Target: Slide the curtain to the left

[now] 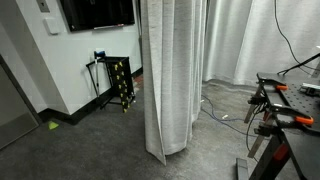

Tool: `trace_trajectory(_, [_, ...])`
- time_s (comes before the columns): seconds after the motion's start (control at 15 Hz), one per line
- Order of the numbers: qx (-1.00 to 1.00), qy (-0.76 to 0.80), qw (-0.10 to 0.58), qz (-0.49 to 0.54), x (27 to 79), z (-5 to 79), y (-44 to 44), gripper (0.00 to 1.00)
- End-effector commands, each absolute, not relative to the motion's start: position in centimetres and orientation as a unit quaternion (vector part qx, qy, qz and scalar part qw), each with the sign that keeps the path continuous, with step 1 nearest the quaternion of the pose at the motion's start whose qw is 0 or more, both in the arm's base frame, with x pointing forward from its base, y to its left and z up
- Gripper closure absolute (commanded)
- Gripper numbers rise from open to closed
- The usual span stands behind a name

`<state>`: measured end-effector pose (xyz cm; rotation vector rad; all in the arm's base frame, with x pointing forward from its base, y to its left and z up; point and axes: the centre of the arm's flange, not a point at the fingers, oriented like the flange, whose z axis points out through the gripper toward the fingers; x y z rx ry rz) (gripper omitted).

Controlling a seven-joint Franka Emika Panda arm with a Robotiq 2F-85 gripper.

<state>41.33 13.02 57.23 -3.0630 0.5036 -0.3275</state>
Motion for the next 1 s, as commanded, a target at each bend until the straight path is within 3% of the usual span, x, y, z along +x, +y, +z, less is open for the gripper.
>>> trace_trajectory(0.0, [-0.978, 0.171, 0.010, -0.120, 41.9, 57.2, 12.9, 0.00])
trace_trajectory(0.93, [-0.907, 0.340, -0.016, -0.249, 53.2, 58.3, 5.7, 0.00])
